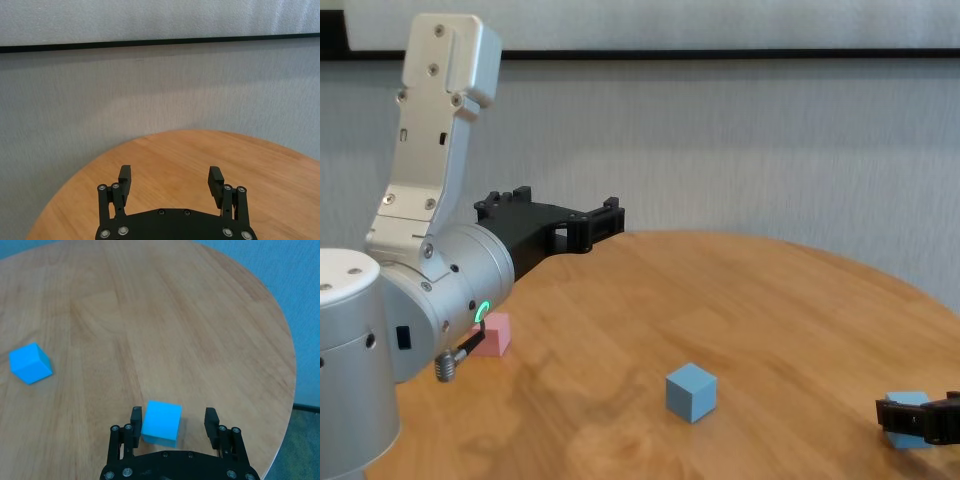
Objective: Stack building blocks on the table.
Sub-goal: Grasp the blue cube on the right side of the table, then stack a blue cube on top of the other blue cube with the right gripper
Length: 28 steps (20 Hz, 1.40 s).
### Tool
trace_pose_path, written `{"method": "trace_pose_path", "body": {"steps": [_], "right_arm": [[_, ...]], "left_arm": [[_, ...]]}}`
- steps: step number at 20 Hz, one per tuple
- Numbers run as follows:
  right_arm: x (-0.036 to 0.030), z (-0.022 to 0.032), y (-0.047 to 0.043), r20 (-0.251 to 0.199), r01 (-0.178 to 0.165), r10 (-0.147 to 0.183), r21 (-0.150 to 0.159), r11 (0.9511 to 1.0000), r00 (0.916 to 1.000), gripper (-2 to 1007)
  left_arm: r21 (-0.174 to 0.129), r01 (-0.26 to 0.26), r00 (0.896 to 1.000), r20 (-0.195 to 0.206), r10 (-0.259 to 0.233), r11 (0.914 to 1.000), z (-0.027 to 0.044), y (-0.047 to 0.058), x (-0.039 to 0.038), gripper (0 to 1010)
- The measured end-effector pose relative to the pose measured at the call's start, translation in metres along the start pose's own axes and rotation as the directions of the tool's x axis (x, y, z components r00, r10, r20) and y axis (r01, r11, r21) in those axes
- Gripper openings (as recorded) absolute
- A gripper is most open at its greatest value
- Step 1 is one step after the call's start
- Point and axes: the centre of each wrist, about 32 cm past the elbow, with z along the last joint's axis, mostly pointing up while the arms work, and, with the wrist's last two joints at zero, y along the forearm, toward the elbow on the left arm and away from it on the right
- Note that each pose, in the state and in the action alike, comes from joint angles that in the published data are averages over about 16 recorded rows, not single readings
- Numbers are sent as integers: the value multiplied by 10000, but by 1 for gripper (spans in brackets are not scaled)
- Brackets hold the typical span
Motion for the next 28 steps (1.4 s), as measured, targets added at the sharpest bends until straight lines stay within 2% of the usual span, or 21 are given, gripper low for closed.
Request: {"method": "trace_pose_path", "body": {"steps": [9,14,18,28], "right_arm": [[-1,0,-2,4,-5,5,0,10000,10000,518],[-2,-1,-3,6,-8,8,0,10000,10000,410],[-2,-1,-4,7,-10,10,0,10000,10000,367],[3,-2,-10,72,-68,68,22,10000,10000,362]], "left_arm": [[0,0,10000,0,0,10000,0,0,0,1000],[0,0,10000,0,0,10000,0,0,0,1000],[0,0,10000,0,0,10000,0,0,0,1000],[0,0,10000,0,0,10000,0,0,0,1000]]}}
